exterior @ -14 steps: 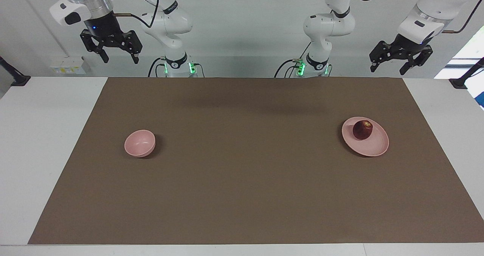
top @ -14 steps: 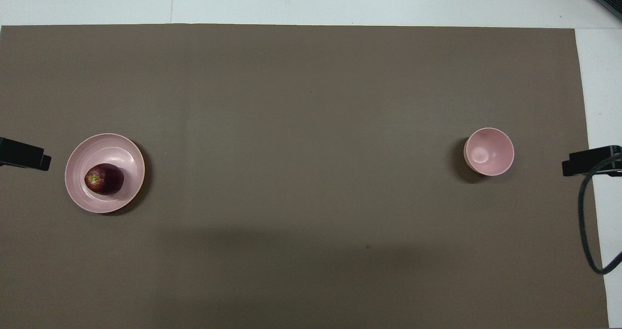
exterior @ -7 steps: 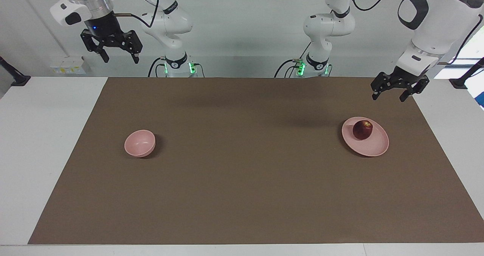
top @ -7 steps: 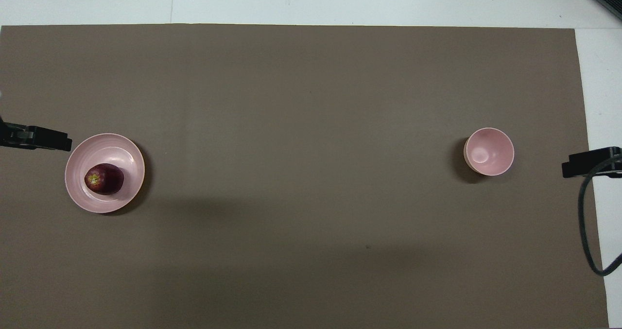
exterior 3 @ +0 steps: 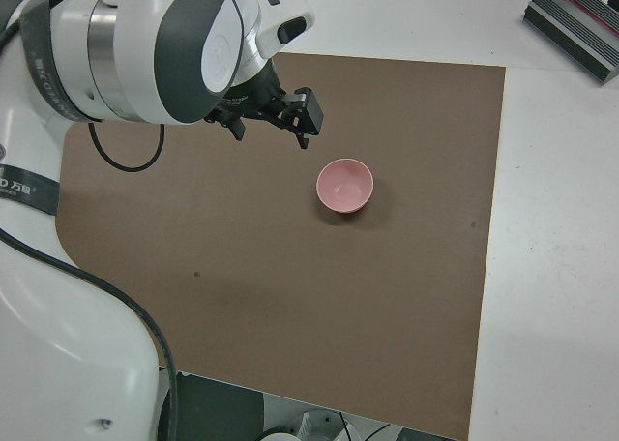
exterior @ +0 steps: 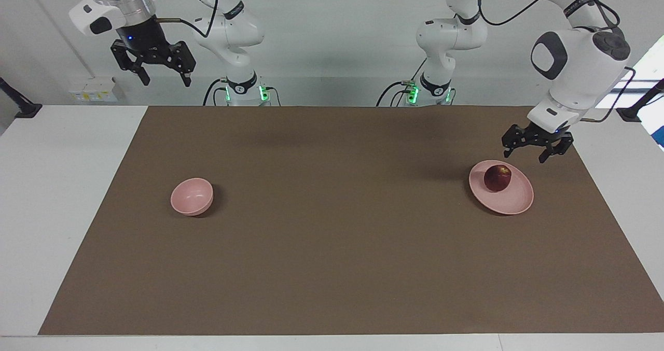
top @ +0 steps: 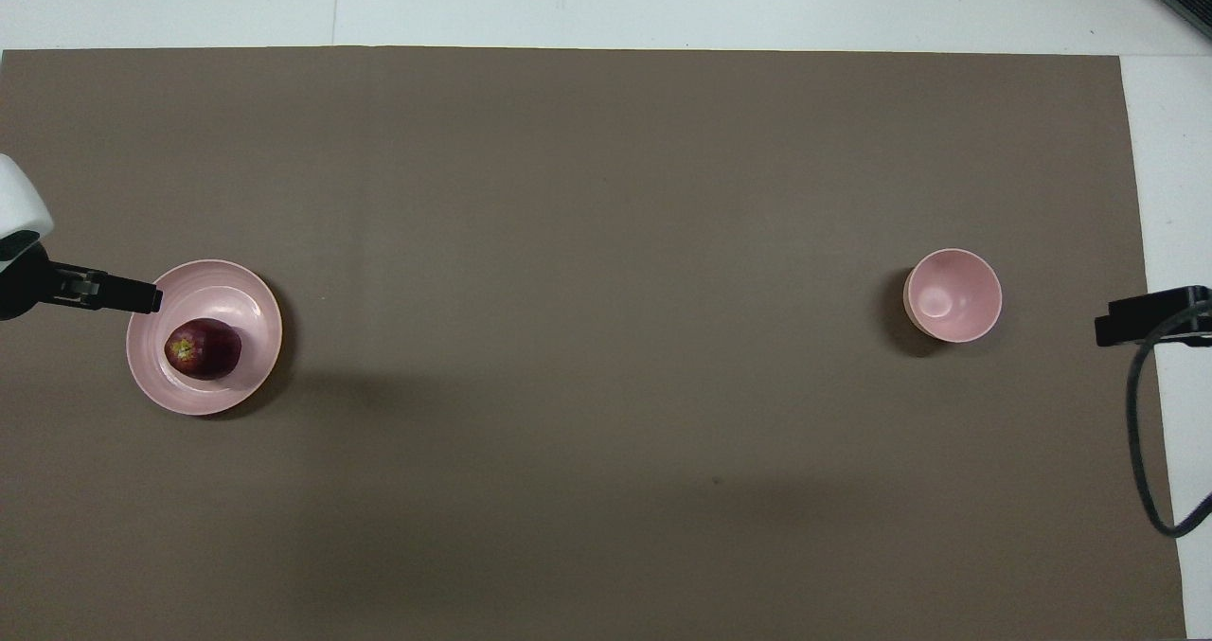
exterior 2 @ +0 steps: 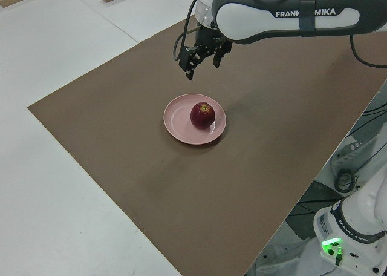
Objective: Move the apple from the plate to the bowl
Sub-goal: 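Reach the left gripper down to the red apple on the plate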
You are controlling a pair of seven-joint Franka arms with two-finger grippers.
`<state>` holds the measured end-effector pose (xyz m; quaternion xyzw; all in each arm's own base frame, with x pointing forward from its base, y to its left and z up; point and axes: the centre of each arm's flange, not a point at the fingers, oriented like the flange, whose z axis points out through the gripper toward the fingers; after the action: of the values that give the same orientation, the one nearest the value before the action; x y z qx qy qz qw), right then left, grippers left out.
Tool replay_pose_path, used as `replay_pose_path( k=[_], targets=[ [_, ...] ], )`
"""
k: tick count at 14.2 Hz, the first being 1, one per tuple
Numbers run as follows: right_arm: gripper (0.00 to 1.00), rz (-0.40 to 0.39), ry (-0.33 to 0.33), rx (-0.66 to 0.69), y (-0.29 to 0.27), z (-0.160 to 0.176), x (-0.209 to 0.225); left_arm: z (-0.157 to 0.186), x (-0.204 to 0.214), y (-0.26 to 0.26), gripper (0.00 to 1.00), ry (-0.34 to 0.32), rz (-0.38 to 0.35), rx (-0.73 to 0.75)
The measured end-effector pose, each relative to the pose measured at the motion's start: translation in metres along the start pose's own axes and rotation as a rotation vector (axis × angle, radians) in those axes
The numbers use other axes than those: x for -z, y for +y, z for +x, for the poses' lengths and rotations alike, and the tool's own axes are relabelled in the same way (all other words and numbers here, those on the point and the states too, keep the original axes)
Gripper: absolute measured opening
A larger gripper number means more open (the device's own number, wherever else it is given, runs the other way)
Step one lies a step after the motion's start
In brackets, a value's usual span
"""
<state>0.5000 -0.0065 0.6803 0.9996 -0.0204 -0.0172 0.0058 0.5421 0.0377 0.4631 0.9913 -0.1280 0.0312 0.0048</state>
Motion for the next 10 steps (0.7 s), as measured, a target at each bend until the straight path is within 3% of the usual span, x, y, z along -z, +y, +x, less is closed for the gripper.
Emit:
replay_pose_path(
  k=[7,10],
  targets=[
    [1.00,-0.001,-0.004,0.010,-0.005,-0.002,0.000,-0.021,-0.083,0.003,1.00,0.053,0.025,0.006],
    [1.00,-0.001,-0.008,0.008,-0.004,-0.004,-0.001,-0.028,-0.106,0.001,1.00,0.040,0.024,0.014]
  ],
)
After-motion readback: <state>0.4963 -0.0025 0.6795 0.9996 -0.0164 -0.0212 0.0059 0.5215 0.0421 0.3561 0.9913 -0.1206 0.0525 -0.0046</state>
